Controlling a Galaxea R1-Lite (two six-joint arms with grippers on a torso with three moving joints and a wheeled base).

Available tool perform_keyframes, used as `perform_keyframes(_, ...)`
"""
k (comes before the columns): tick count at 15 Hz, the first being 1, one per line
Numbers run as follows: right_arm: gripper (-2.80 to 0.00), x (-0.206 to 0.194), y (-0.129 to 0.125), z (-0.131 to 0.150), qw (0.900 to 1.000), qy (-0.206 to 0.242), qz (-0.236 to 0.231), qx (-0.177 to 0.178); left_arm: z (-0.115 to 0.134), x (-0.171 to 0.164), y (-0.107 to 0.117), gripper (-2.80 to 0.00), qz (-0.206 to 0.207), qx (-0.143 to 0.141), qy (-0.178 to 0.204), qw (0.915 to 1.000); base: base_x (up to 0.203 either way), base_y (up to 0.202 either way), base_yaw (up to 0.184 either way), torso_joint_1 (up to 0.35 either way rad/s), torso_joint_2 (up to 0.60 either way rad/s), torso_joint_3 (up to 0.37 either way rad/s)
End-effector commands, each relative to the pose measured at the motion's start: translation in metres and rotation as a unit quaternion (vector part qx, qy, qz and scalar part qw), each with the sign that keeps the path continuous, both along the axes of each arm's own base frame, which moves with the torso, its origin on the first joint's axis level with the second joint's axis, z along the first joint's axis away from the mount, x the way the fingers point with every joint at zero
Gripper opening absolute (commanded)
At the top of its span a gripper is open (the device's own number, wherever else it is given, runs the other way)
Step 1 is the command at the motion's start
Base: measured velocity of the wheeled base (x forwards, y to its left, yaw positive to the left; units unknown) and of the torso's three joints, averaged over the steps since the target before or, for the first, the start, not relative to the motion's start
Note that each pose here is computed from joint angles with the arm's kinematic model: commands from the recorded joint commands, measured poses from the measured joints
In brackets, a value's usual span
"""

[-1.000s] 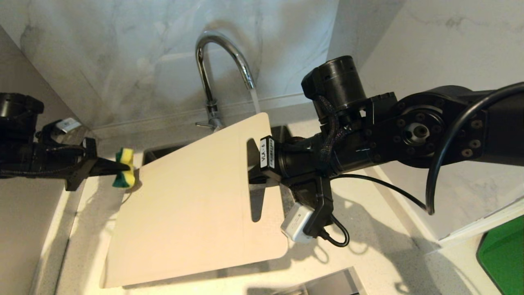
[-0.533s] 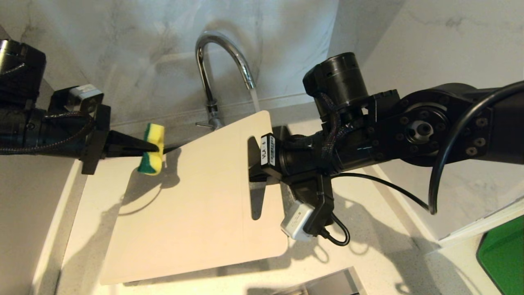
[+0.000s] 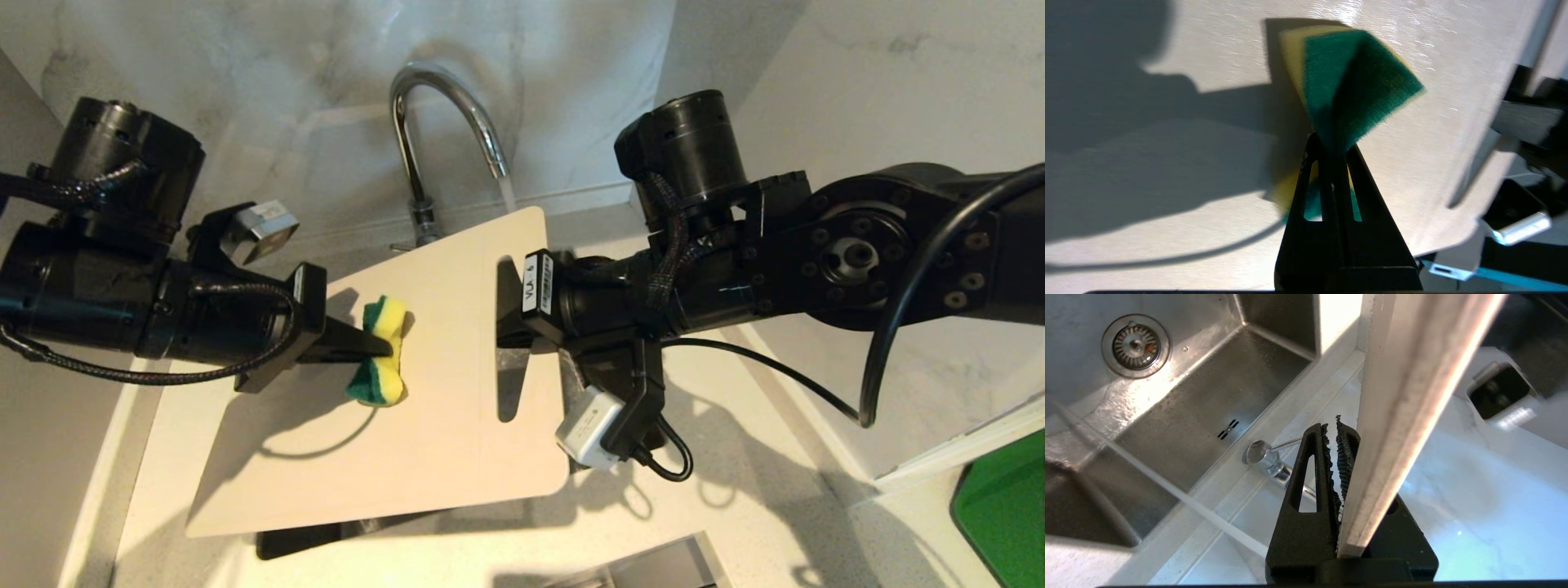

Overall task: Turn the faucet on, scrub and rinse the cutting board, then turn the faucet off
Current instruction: Scrub the cutting board underwater

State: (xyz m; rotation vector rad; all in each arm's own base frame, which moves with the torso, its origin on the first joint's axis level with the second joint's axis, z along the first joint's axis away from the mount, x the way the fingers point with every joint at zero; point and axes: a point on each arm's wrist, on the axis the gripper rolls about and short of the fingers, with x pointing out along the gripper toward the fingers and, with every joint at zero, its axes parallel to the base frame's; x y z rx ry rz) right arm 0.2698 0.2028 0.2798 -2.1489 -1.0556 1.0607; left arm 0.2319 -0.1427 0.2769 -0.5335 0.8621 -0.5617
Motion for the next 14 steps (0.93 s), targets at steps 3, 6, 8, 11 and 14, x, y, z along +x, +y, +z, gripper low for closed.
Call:
perform_keyframes(3, -2.8, 0.0, -0.001, 0.0, 1.0, -0.006, 0.003, -0.003, -0.036, 0.018, 0.029, -2.8, 0.048, 0.019, -0.004, 0.9987, 0.0, 0.0, 0.0, 0.0, 0.0, 0.0)
perform_keyframes(6, -2.8, 0.0, -0.001, 0.0, 1.0, -0.005, 0.003, -0.002, -0.052, 0.026, 0.063, -2.8, 0.084, 0.042, 0.003, 0.9956, 0.0, 0.0, 0.0, 0.0, 0.0, 0.0)
perform_keyframes(8, -2.8, 0.001, -0.001, -0.001, 1.0, -0.004, 0.002, -0.003, -0.064, 0.029, 0.088, -2.8, 0.095, 0.042, 0.011, 0.9945, 0.0, 0.0, 0.0, 0.0, 0.0, 0.0)
perform_keyframes(11, -2.8, 0.001, 0.0, 0.0, 1.0, -0.005, 0.002, -0.003, -0.091, 0.031, 0.121, -2.8, 0.106, 0.05, 0.034, 0.9925, 0.0, 0.0, 0.0, 0.0, 0.0, 0.0)
perform_keyframes(14, -2.8, 0.001, -0.001, -0.001, 1.0, -0.004, 0.003, -0.003, -0.11, 0.031, 0.151, -2.8, 0.122, 0.054, 0.041, 0.9903, 0.0, 0.0, 0.0, 0.0, 0.0, 0.0)
